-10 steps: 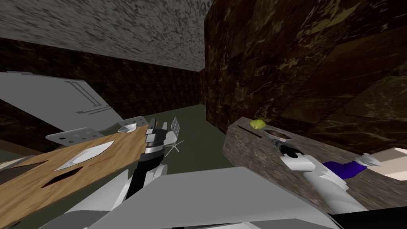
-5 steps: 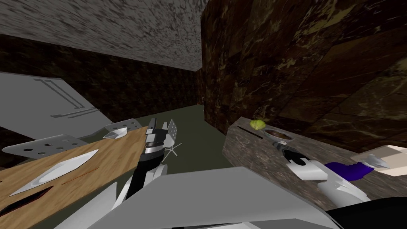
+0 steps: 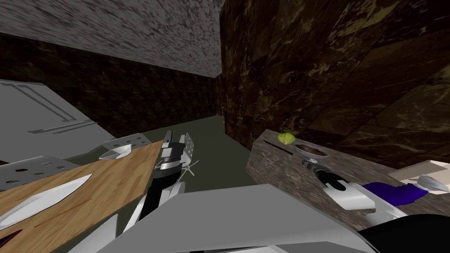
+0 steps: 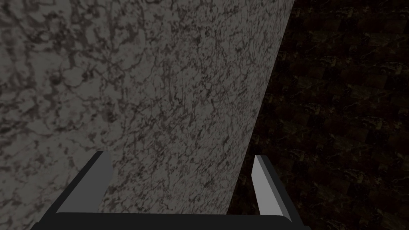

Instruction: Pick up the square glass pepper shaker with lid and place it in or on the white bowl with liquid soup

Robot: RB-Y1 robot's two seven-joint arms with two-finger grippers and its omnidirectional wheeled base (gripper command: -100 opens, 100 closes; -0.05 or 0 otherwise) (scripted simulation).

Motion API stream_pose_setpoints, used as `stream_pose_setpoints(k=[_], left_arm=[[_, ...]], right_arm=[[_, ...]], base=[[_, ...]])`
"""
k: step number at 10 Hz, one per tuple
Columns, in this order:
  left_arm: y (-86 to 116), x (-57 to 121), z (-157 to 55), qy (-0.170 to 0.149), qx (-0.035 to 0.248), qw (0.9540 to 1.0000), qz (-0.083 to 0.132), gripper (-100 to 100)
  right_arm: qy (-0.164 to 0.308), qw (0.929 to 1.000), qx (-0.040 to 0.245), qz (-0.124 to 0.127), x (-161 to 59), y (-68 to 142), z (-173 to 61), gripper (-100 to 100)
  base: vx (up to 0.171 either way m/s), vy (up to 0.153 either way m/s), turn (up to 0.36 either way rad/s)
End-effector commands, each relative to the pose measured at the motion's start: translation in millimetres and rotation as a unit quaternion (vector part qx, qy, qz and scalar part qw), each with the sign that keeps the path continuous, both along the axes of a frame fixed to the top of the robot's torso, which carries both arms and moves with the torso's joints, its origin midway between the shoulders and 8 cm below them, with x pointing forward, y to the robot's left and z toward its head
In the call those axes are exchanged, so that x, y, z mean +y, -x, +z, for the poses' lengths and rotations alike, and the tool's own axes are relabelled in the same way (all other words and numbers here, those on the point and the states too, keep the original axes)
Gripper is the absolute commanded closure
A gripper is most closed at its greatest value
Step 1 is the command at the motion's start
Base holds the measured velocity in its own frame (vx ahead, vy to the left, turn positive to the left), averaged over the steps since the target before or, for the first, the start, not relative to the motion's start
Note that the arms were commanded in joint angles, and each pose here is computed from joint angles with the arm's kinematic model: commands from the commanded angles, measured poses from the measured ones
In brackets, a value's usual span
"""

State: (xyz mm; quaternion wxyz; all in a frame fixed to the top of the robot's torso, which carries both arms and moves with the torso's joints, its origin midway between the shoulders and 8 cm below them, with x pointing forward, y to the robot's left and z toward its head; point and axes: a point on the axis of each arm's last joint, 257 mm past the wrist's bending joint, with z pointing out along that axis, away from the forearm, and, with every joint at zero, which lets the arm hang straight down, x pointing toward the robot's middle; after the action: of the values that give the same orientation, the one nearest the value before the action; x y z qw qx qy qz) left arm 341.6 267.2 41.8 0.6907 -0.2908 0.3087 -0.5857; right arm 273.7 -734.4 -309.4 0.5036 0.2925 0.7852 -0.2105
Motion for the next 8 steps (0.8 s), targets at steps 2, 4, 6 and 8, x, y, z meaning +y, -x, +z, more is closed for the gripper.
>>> stream_pose_setpoints(k=[2,4,6,8], left_arm=[[0,0.0,0,0.000,0.000,1.0000,0.000,0],[0,0.0,0,0.000,0.000,1.0000,0.000,0],[0,0.0,0,0.000,0.000,1.0000,0.000,0],[0,0.0,0,0.000,0.000,1.0000,0.000,0]], right_arm=[[-0.005,0.9998,-0.020,-0.007,-8,-4,18,100],[-0.011,0.9987,-0.048,-0.015,-18,-9,45,100],[-0.015,0.9973,-0.069,-0.019,-25,-14,66,100],[-0.020,0.9956,-0.089,-0.022,-32,-19,89,100]], base=[[0.002,0.010,0.001],[-0.007,0.022,-0.001],[-0.002,0.016,-0.005],[-0.004,0.010,-0.003]])
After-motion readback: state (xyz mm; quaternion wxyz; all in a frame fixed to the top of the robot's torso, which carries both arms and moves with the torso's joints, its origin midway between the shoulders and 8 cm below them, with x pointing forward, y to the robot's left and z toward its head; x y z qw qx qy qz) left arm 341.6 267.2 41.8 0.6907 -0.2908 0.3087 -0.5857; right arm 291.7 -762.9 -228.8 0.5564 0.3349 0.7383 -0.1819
